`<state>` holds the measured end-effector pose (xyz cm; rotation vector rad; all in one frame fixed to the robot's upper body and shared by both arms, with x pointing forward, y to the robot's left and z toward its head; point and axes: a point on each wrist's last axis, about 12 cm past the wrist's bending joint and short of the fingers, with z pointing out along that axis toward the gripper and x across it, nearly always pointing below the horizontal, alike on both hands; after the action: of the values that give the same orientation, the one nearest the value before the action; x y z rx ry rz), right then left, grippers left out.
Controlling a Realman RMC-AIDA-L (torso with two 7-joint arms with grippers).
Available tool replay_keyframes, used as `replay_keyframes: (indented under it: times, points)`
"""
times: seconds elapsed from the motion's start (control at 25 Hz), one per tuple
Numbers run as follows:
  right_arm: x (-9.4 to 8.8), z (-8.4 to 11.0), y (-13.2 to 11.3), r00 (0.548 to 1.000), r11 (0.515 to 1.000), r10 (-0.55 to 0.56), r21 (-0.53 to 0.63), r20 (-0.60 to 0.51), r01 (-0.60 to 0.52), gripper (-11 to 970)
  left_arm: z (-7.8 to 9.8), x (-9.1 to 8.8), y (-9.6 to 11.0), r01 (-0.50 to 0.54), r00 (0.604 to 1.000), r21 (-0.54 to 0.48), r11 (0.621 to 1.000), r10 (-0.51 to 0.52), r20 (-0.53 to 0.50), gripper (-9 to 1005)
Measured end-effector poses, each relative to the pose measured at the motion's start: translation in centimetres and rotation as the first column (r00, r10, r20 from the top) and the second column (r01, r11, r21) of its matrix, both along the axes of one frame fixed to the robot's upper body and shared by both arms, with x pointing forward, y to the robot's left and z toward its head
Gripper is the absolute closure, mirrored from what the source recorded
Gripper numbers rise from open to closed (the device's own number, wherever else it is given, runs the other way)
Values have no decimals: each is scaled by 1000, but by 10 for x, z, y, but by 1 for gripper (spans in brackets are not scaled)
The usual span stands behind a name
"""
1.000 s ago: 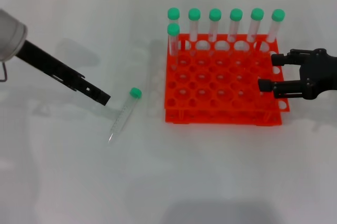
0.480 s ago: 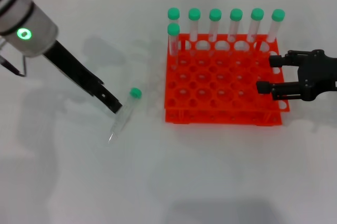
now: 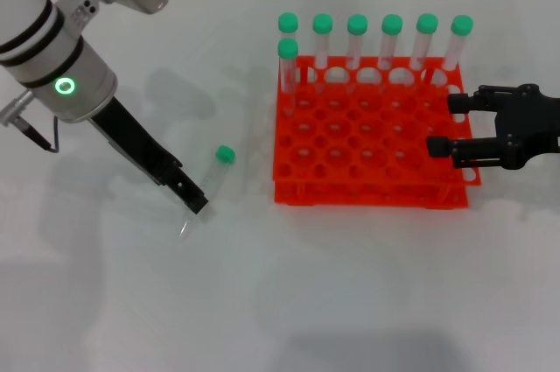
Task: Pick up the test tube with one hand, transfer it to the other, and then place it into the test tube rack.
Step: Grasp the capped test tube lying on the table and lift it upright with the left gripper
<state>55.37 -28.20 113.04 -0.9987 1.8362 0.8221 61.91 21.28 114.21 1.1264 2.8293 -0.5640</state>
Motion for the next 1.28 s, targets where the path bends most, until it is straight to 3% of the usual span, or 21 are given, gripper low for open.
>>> replay_keyframes:
  times: [0.24, 0.72, 1.28]
  points:
    - [0, 0, 0, 1000, 1000, 2, 0, 1, -2, 158, -3, 0, 3, -9, 1000, 33, 999, 8, 5, 115]
    - [0, 0, 0, 1000, 1000, 4, 4, 12, -4, 159, -9, -5, -15, 71, 997, 76, 995, -70, -9, 116]
    - [-1, 0, -1, 1000, 1000, 0, 5, 11, 0, 159, -10, -5, -20, 80, 997, 71, 994, -81, 5, 116]
